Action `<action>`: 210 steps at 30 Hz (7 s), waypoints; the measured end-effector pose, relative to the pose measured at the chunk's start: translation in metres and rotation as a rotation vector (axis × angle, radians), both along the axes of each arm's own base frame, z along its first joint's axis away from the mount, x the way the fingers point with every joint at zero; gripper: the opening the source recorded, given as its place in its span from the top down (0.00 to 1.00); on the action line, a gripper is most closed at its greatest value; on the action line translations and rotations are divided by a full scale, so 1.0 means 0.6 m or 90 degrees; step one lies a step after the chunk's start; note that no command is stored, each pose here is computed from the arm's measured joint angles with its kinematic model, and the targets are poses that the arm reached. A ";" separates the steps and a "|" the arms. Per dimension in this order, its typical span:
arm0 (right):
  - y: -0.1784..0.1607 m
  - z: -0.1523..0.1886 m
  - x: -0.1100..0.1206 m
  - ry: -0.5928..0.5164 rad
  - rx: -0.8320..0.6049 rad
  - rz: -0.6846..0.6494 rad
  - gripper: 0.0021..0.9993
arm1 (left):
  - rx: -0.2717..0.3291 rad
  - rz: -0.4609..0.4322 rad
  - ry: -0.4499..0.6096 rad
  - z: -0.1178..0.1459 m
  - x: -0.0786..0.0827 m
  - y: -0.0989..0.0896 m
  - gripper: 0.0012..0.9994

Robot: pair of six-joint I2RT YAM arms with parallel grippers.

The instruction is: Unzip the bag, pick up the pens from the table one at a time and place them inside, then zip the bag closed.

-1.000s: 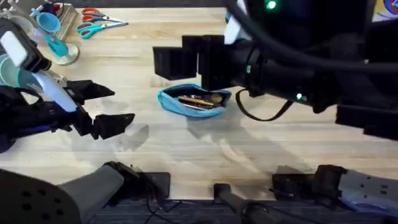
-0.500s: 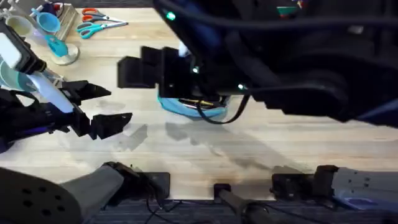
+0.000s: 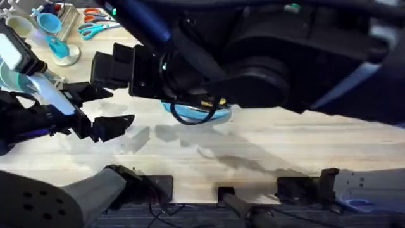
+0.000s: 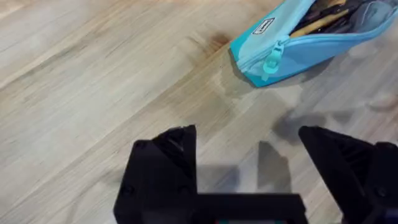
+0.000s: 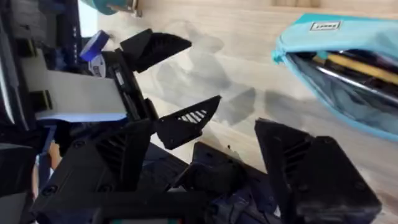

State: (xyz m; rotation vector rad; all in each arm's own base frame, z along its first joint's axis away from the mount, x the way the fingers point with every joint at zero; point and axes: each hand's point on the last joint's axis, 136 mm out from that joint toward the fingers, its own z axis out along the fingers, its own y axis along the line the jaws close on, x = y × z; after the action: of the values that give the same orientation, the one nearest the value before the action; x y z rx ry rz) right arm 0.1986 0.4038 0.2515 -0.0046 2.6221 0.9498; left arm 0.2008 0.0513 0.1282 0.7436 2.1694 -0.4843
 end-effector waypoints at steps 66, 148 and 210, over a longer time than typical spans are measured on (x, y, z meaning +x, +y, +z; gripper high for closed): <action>0.030 -0.261 0.130 0.154 -0.046 -0.380 0.38 | -0.004 0.001 -0.005 0.002 0.002 -0.001 0.01; 0.032 -0.192 0.135 0.034 -0.083 -0.142 0.97 | -0.108 -0.050 -0.143 -0.014 0.064 -0.004 0.01; 0.030 -0.191 0.140 0.032 -0.081 -0.147 0.97 | -0.096 -0.358 -0.176 -0.073 0.134 -0.191 0.59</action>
State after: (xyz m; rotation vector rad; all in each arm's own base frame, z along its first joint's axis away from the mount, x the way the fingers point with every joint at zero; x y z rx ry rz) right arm 0.2827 0.4218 0.1368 0.2868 2.6518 0.7115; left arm 0.2812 -0.0633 0.0845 1.2591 1.6332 -0.7682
